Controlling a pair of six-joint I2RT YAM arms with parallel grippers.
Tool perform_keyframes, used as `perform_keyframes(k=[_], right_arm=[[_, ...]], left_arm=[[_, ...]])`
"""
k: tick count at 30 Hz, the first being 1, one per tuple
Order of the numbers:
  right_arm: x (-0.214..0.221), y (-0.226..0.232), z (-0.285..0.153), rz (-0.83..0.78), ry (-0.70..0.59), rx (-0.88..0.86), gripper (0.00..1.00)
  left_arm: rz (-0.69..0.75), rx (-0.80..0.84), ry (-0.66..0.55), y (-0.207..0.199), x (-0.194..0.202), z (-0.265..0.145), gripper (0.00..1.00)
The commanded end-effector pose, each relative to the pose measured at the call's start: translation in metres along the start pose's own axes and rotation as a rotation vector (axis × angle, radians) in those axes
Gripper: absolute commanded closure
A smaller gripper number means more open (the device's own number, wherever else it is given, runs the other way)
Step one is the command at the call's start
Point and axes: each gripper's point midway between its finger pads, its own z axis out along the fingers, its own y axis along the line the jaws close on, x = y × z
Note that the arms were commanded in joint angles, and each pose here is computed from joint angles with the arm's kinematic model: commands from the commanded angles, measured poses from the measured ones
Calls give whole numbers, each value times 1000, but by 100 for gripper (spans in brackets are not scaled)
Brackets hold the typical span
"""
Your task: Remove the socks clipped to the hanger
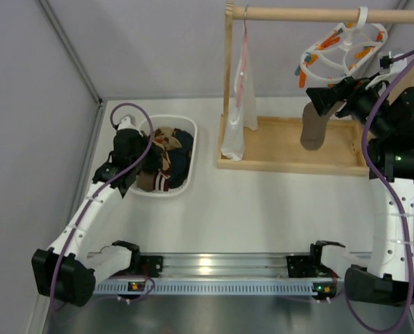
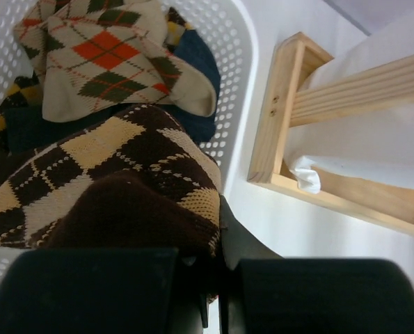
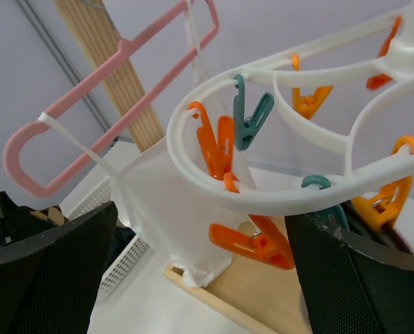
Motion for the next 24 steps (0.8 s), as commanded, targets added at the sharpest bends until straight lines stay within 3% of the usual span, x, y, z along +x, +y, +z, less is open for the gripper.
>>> perform_keyframes(k=[1,8,16,18,20,23,24], right_arm=[[-28,18,-15,-156,-67,-36,1],[-24,-3,-25,-180,-56,106,1],[4,31,-32,-149,31,-83,0],[7,37,-36,-141,35,-109,1],[9,44,-39,-131,29,-140,1],[12,65,-46,-115,26,-248,0],[10,71,-48,-114,17,-275,1]], left_arm=[[-31,46,108,6,19,9,100],[-59,-86,158,45,39,36,99],[-75,-139,194,63,56,53,73],[-73,-147,182,65,55,51,62],[-68,-161,130,67,45,45,43],[-57,-147,113,64,40,40,22],[-53,-127,113,59,38,39,9]])
